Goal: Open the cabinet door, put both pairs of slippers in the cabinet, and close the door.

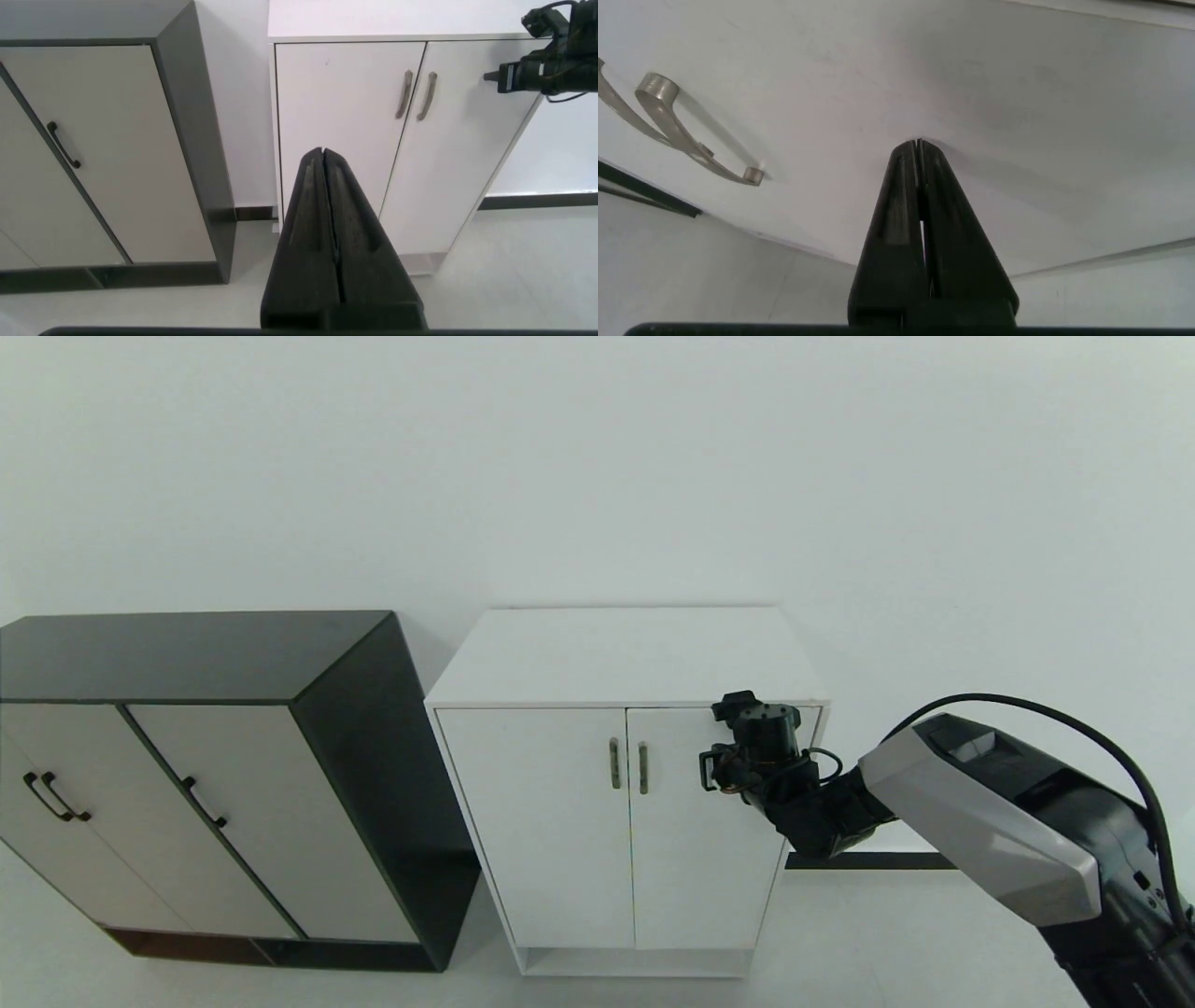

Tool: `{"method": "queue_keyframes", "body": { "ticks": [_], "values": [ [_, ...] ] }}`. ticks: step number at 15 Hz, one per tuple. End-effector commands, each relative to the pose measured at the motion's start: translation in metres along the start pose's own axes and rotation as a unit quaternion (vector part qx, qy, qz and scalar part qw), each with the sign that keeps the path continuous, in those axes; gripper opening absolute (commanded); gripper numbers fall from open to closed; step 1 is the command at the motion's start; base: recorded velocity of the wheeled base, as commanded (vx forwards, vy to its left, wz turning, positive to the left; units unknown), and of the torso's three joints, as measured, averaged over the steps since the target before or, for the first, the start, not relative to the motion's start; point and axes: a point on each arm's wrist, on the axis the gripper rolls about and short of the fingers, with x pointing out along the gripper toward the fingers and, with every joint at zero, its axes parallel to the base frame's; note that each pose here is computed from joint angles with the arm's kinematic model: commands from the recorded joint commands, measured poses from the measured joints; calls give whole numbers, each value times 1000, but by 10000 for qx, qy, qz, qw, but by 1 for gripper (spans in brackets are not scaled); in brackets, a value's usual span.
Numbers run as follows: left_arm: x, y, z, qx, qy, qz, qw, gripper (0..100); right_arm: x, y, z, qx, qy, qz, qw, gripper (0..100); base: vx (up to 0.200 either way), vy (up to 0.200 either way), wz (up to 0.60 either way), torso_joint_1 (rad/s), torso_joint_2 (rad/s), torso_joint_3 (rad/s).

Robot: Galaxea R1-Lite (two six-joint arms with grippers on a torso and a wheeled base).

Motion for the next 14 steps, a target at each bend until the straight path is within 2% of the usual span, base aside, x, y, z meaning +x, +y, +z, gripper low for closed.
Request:
{"method": "queue_keyframes", "body": {
  "ticks": [1,14],
  "values": [
    [0,0,0,0,6,-1,10000,0,3,-1,-3,3,8,-17,10000,0,0,0,0,0,0,0],
    [0,0,0,0,6,-1,10000,0,10,-1,2,11,1,-39,10000,0,0,0,0,0,0,0]
  ]
}}
